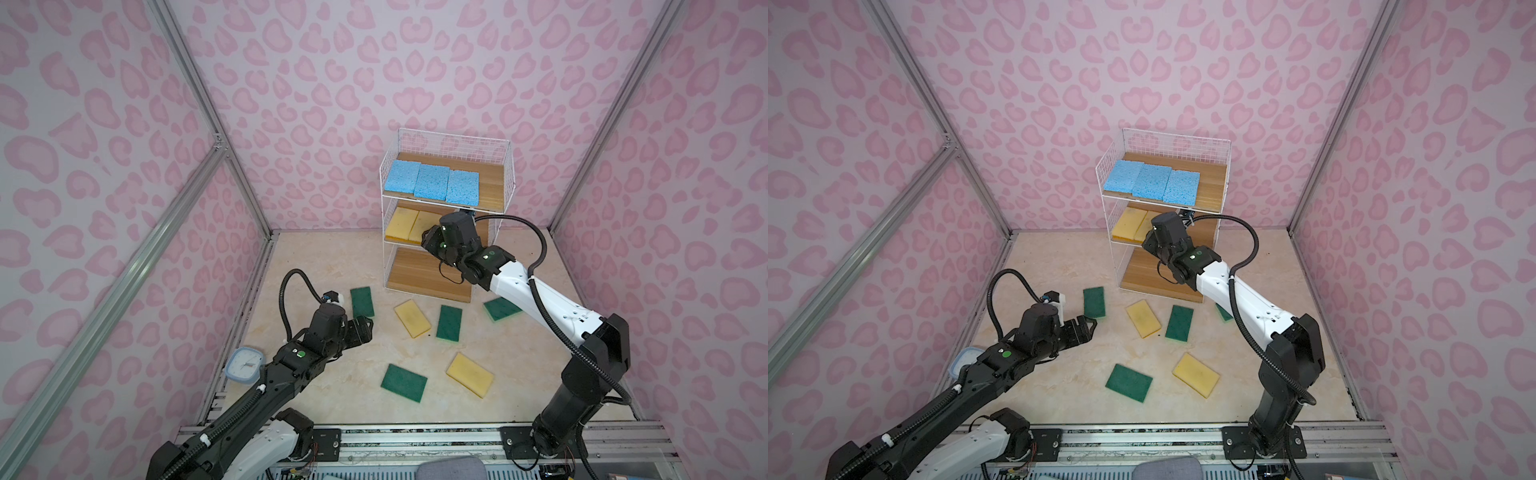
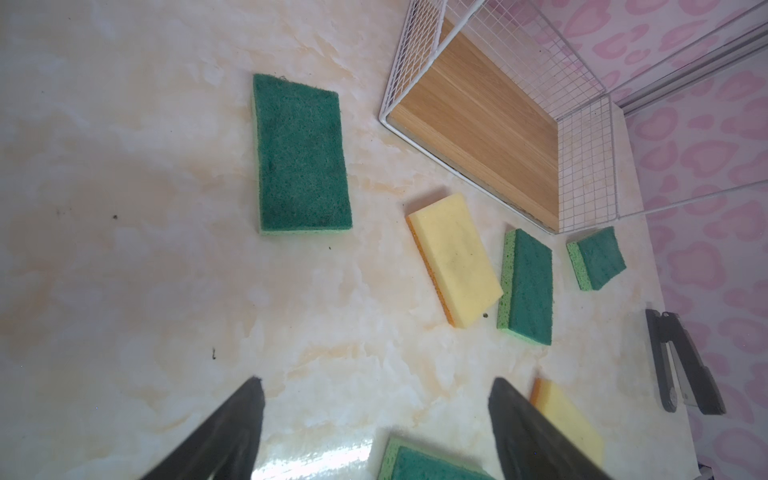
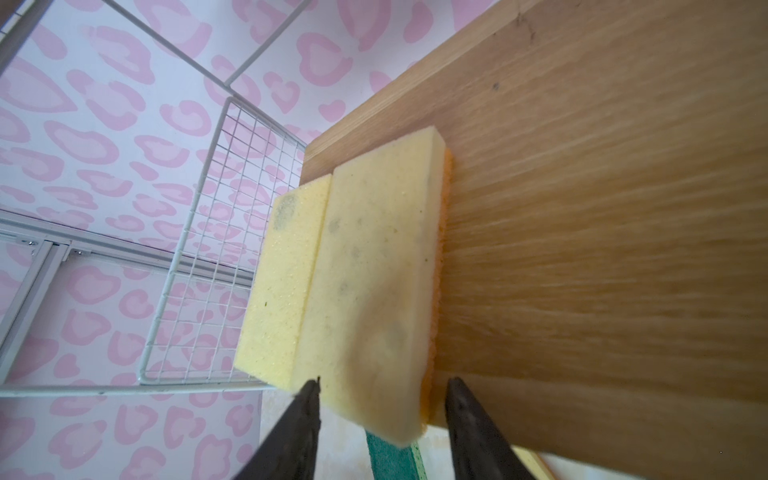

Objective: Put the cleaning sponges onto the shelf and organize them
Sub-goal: 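Open the right gripper and withdraw it while the left gripper lowers to a yellow sponge, then grasp a yellow sponge with the left gripper and lift it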

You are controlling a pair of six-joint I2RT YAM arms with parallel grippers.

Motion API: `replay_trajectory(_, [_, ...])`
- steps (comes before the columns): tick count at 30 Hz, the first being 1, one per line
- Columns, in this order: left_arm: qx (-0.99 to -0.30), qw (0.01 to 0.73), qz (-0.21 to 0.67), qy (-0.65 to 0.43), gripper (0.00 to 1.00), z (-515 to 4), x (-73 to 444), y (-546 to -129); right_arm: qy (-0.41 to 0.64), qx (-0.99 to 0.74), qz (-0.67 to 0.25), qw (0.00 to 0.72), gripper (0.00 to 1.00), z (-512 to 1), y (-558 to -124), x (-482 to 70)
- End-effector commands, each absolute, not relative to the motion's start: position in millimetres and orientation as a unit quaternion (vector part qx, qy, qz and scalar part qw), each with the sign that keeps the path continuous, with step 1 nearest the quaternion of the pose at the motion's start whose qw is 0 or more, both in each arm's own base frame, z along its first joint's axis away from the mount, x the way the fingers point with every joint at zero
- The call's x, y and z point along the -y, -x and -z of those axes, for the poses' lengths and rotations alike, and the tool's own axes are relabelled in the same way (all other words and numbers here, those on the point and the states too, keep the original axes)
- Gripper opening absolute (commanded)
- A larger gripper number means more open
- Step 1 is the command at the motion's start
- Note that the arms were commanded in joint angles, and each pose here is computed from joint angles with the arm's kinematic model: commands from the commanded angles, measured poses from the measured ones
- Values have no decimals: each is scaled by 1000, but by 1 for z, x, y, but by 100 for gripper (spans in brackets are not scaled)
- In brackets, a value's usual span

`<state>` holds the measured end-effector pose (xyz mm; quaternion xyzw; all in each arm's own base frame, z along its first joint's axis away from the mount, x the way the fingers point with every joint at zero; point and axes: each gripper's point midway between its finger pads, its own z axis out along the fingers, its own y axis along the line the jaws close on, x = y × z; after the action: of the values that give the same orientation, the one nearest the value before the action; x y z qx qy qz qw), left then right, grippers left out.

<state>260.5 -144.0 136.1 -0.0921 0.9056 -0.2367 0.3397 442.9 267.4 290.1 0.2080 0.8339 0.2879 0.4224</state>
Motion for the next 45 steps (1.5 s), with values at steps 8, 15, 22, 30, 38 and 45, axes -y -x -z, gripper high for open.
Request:
replay_trajectory(8, [-907, 342, 232, 83, 85, -143, 147, -268, -161, -827, -313, 439, 79, -302, -422, -269])
replay_trajectory(15, [-909, 322, 250, 85, 77, -133, 161, -272, -113, -835, -299, 448, 79, -298, -396, -264])
replay_trajectory(22, [-916, 301, 256, 72, 72, -123, 192, -279, -69, -835, -309, 450, 76, -295, -359, -257])
replay_trajectory(30, [-920, 275, 266, 81, 72, -99, 231, -288, -11, -835, -339, 433, 73, -271, -314, -241])
replay_trajectory(38, [-924, 258, 268, 88, 69, -79, 268, -301, -44, -854, -347, 385, 69, -224, -297, -193])
replay_trajectory(45, [-929, 242, 264, 95, 63, -59, 285, -311, -70, -860, -351, 363, 67, -201, -287, -163])
